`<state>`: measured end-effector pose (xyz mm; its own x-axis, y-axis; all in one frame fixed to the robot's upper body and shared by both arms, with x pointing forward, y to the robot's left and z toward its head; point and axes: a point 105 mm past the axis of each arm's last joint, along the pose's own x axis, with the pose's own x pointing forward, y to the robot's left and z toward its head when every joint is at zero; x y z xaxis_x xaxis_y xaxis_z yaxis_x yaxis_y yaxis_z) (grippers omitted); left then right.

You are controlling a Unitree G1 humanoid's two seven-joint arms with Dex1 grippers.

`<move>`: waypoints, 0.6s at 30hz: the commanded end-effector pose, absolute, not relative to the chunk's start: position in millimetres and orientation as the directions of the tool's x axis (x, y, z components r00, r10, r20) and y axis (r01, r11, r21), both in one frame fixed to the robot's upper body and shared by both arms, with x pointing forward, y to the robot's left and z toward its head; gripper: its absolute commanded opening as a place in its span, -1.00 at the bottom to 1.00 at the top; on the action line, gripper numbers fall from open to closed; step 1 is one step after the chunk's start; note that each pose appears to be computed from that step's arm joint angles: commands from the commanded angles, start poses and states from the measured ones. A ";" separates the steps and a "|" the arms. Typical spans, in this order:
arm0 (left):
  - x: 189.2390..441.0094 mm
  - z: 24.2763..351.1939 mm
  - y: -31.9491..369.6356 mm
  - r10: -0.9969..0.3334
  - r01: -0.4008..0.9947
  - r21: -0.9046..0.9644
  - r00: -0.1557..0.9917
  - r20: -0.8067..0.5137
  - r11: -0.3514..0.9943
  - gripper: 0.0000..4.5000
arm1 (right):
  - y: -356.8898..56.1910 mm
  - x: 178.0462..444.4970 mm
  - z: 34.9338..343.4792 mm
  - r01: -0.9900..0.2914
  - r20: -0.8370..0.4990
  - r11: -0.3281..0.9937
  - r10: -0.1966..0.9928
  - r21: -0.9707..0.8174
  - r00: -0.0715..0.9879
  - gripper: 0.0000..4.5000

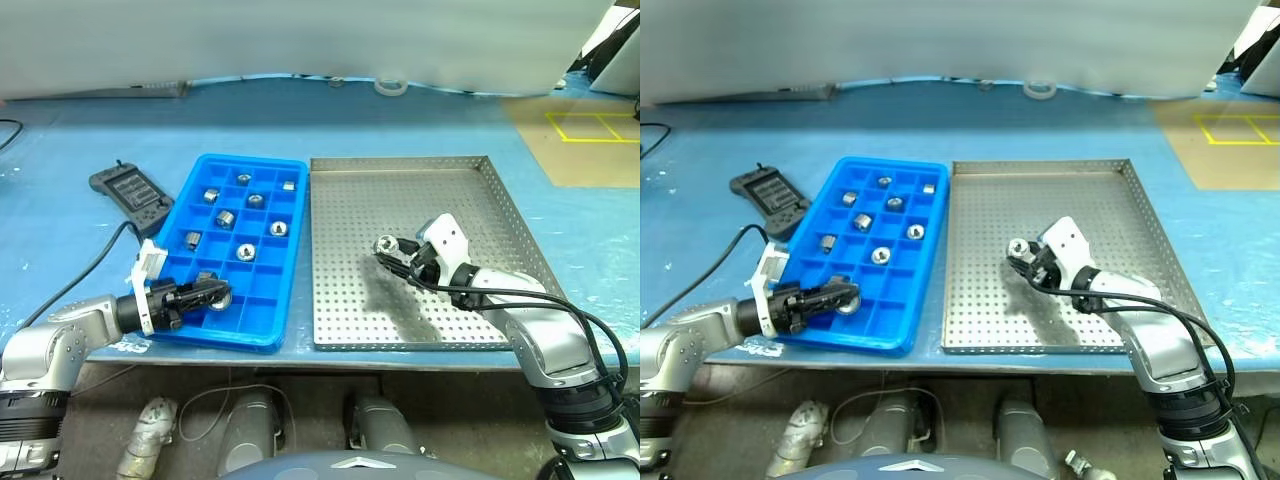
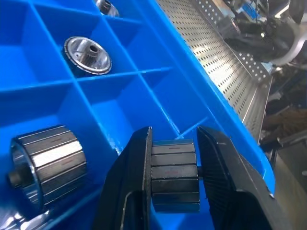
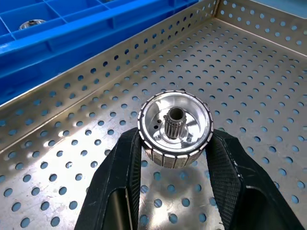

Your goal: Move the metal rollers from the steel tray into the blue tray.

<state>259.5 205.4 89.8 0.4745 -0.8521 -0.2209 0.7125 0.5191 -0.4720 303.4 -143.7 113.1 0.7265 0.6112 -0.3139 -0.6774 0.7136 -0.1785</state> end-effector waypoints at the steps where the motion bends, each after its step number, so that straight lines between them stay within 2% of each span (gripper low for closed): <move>1: 251.6 79.6 203.3 -0.861 0.714 -0.482 0.437 -0.259 0.507 -0.52 | -141.9 303.6 123.9 -0.675 -0.273 0.707 0.620 -0.212 0.735 -0.28; 3: 251.7 78.4 203.5 -0.863 0.714 -0.485 0.434 -0.260 0.505 -0.52 | -141.9 303.8 123.7 -0.675 -0.274 0.706 0.620 -0.213 0.735 -0.28; 5: 252.8 76.6 205.5 -0.861 0.712 -0.485 0.437 -0.261 0.508 -0.20 | -142.1 304.4 123.9 -0.674 -0.274 0.707 0.619 -0.214 0.736 -0.28; 8: 255.8 76.9 207.6 -0.857 0.715 -0.473 0.442 -0.265 0.515 0.15 | -142.0 304.3 125.5 -0.676 -0.271 0.706 0.622 -0.214 0.735 -0.28; 10: 259.9 78.5 208.5 -0.852 0.715 -0.463 0.443 -0.279 0.523 0.15 | -140.8 303.5 128.1 -0.682 -0.265 0.700 0.631 -0.211 0.729 -0.28; 14: 271.6 95.9 204.6 -0.864 0.747 -0.435 0.452 -0.222 0.502 0.15 | -135.9 302.5 134.9 -0.703 -0.255 0.677 0.656 -0.220 0.711 -0.28; 18: 293.4 122.7 201.0 -0.854 0.762 -0.399 0.506 -0.124 0.510 0.15 | -116.7 292.5 147.5 -0.788 -0.241 0.577 0.751 -0.212 0.615 -0.28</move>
<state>285.2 198.8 104.1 0.4742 -0.8616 -0.1811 0.7479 0.5028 -0.4334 300.3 -131.9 125.5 0.6672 0.6840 -0.2949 -0.7414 0.6480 -0.1743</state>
